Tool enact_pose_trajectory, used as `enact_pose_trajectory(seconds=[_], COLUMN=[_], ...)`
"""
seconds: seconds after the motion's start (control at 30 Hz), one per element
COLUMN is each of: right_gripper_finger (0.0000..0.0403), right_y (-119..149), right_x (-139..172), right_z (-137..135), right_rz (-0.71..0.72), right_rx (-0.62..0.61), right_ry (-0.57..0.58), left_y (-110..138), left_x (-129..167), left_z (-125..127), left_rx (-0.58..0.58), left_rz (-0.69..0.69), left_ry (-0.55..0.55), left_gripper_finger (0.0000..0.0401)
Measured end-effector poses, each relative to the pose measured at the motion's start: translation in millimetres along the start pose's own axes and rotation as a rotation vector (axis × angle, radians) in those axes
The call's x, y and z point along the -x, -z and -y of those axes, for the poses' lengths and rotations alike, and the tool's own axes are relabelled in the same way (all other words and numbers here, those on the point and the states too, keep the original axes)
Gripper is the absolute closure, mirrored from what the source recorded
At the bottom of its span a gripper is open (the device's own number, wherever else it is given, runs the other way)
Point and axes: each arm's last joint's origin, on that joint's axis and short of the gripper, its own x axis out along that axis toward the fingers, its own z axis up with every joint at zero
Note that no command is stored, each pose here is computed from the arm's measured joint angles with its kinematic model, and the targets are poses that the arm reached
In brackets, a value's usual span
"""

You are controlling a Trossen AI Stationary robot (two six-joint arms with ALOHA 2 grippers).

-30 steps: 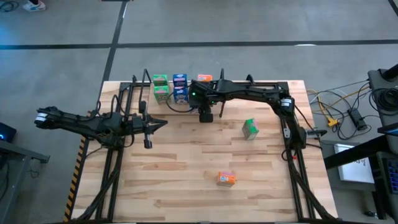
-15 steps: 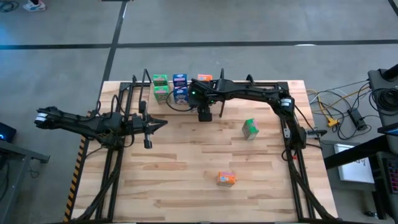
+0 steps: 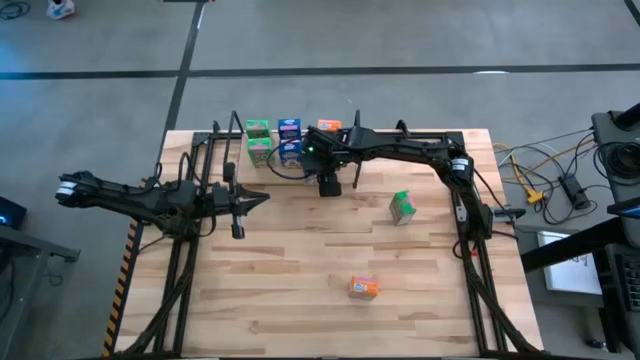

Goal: Stack cereal on shelf
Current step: Put the blue cereal box on the shelf aligned with the other blue cereal box

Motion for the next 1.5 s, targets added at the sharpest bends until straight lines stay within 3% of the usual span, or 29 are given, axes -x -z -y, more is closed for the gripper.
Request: enact_pose_trajectory(seconds=[0.3, 0.47, 0.77, 1.23, 1.5], right_gripper_finger=[0.0225, 0.0226, 0.0258, 0.0167, 0.0145], right_y=[3, 4, 4, 3, -1], right_x=[-1, -1, -1, -1, 8], right_z=[8, 8, 9, 9, 12], right_rz=[0.004, 0.002, 0.007, 0.010, 0.030], right_rx=[-0.077, -0.047, -0.053, -0.071, -0.071], right_ry=[0.004, 0.001, -0.001, 0.001, 0.021], left_y=[0, 0, 0, 0, 0], left_x=[0, 0, 0, 0, 0], left_z=[0, 0, 0, 0, 0], left_rx=[0.000, 0.000, 0.000, 0.000, 0.000], left_rz=[0.000, 0.000, 0.001, 0.000, 0.001], left_ry=[0.000, 0.000, 0.000, 0.000, 0.000], left_gripper_finger=[0.0401, 0.0401, 0.0401, 0.0401, 0.0401])
